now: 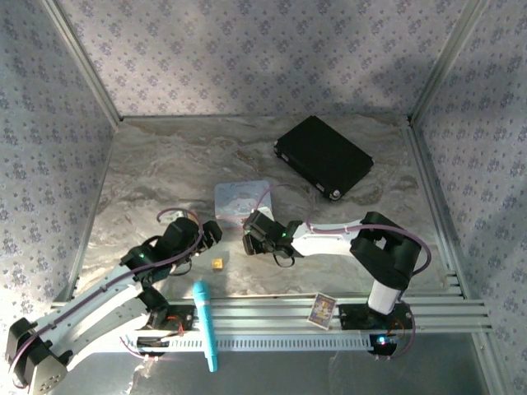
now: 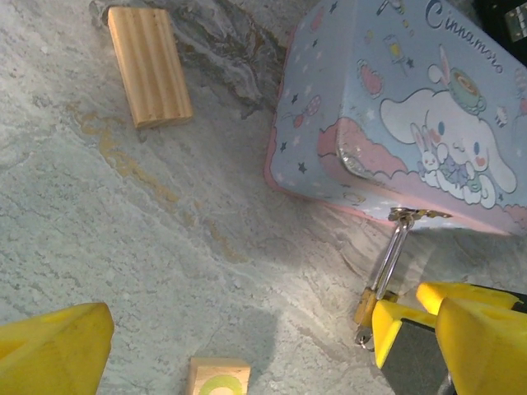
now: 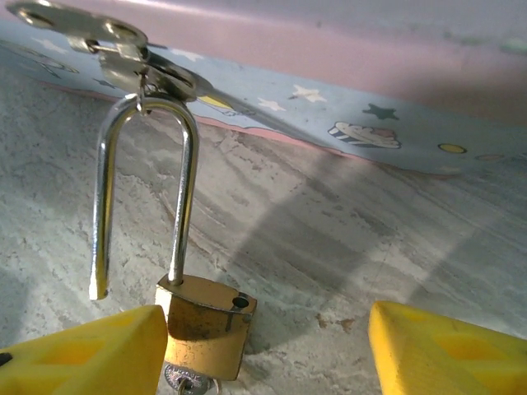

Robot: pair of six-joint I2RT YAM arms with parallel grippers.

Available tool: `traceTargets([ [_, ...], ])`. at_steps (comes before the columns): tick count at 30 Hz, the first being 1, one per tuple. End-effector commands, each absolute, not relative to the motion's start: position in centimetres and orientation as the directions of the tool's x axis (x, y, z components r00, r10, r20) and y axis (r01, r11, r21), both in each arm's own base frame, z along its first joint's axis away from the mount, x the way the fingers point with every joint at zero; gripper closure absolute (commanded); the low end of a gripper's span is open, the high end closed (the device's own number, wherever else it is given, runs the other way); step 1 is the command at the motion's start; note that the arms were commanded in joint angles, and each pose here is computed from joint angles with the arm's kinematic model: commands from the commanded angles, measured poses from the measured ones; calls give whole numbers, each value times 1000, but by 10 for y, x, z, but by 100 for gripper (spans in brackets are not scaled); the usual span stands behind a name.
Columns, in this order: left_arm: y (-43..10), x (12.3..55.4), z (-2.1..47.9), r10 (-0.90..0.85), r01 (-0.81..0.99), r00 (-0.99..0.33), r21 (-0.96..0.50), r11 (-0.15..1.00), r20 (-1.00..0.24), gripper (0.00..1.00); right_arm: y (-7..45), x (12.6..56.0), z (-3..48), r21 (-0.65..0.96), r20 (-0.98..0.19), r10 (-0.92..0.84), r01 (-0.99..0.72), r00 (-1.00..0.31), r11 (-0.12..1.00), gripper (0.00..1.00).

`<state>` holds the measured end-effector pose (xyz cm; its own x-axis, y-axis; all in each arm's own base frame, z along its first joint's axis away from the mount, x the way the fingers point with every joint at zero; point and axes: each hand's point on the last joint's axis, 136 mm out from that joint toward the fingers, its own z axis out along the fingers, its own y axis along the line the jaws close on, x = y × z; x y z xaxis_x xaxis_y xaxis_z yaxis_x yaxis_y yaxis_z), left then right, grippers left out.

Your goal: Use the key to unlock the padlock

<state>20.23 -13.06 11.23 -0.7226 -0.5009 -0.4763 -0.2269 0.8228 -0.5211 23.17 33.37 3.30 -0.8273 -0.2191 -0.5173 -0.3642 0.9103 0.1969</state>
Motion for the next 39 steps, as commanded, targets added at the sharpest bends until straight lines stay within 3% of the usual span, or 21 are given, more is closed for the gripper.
traceTargets([
  [1,-133,204,114,-513,-231,-721,-537,812,-466,0,340,234,32,183,-521,-220,-360,-825,915,33],
  [5,-134,204,113,-512,-231,-723,-535,813,-465,0,341,233,27,182,-515,-222,-359,-828,915,33],
  [8,-135,205,113,-511,-229,-725,-537,812,-462,0,341,232,29,181,-523,-218,-357,-824,916,26],
  [11,-135,205,112,-513,-234,-725,-535,811,-460,0,338,232,35,191,-537,-197,-346,-820,918,25],
  [21,-138,208,112,-514,-238,-725,-535,811,-457,0,351,228,28,183,-529,-238,-384,-814,905,32],
  [35,-141,212,112,-509,-242,-731,-524,817,-455,0,360,230,11,172,-512,-258,-392,-819,904,27],
  [39,-142,213,113,-503,-239,-731,-519,821,-460,0,356,232,9,130,-515,-268,-384,-814,914,34],
])
